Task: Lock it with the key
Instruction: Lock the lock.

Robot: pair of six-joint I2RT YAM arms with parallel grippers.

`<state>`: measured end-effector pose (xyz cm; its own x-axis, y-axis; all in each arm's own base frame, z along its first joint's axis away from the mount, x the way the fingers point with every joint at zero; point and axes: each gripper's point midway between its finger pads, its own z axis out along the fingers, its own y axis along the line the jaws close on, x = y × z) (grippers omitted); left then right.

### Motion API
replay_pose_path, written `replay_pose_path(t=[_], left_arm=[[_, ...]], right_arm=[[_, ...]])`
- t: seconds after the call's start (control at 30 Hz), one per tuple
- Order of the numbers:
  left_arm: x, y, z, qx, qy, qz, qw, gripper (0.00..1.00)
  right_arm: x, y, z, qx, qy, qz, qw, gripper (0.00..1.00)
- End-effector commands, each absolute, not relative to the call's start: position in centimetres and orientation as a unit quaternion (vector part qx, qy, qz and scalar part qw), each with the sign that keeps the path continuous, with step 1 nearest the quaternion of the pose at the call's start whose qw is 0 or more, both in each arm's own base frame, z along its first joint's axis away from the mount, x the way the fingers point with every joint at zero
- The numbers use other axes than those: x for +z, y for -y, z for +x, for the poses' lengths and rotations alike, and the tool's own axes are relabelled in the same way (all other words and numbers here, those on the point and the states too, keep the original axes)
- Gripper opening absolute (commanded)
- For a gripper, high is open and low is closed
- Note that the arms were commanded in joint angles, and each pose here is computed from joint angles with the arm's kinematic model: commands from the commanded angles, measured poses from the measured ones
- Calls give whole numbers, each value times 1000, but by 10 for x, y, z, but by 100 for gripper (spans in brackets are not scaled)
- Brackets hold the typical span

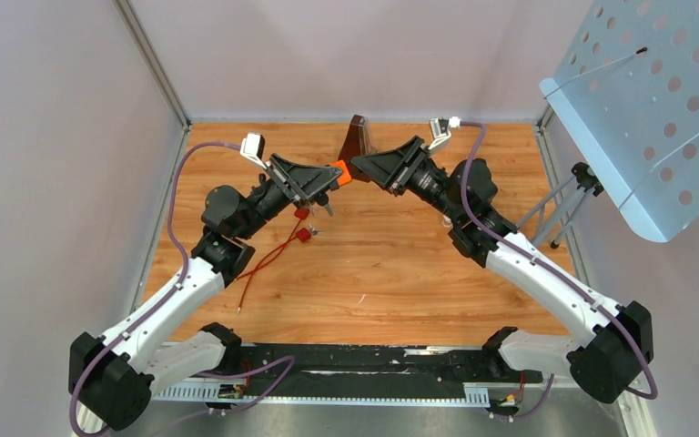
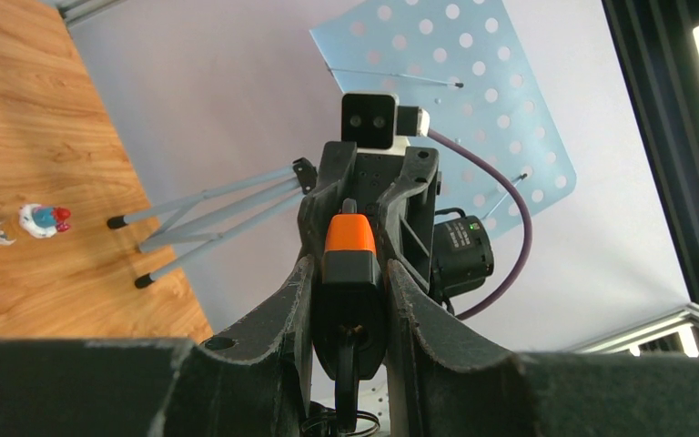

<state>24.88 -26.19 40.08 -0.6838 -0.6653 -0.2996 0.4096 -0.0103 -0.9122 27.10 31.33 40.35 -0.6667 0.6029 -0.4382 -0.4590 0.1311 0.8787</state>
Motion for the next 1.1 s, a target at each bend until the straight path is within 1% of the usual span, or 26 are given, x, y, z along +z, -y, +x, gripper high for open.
replay_pose_path(t=[0.0, 0.03, 0.1, 0.17, 0.23, 0.37, 0.4, 0.47, 0.57, 0.87, 0.97, 1.03, 1.07], left_arm=[[428, 254, 230, -729, -549, -84, 400, 0], [428, 254, 230, -729, -549, -83, 400, 0], [428, 255, 230, -730, -548, -78, 402, 0], [428, 255, 230, -729, -547, -74, 404, 0], [428, 255, 229, -729, -547, -72, 405, 0], [427, 256, 230, -728, -549, -70, 405, 0], [426, 256, 231, -727, -548, -72, 407, 0], [427, 254, 232, -726, -546, -75, 412, 0], [429, 252, 233, -724, -542, -79, 418, 0], [439, 246, 235, -733, -522, -97, 425, 0], [439, 247, 235, -730, -525, -92, 427, 0], [437, 248, 235, -729, -527, -90, 427, 0], [437, 248, 235, -729, -528, -90, 426, 0]], right_arm=[[429, -315, 270, 674, -610, 48, 415, 31], [427, -316, 270, 674, -612, 45, 412, 29], [427, -320, 269, 676, -615, 36, 405, 18], [429, -326, 267, 679, -618, 18, 395, 16], [429, -330, 265, 681, -622, 10, 385, 19], [428, -333, 264, 685, -625, 6, 375, 19], [427, -334, 263, 686, -625, 3, 372, 21], [426, -335, 260, 690, -625, -1, 366, 26], [422, -334, 259, 692, -627, 4, 359, 30], [415, -330, 260, 685, -630, 15, 366, 31], [414, -329, 259, 684, -630, 15, 367, 27], [414, -330, 259, 685, -630, 12, 366, 21], [415, -330, 259, 685, -631, 14, 365, 15]])
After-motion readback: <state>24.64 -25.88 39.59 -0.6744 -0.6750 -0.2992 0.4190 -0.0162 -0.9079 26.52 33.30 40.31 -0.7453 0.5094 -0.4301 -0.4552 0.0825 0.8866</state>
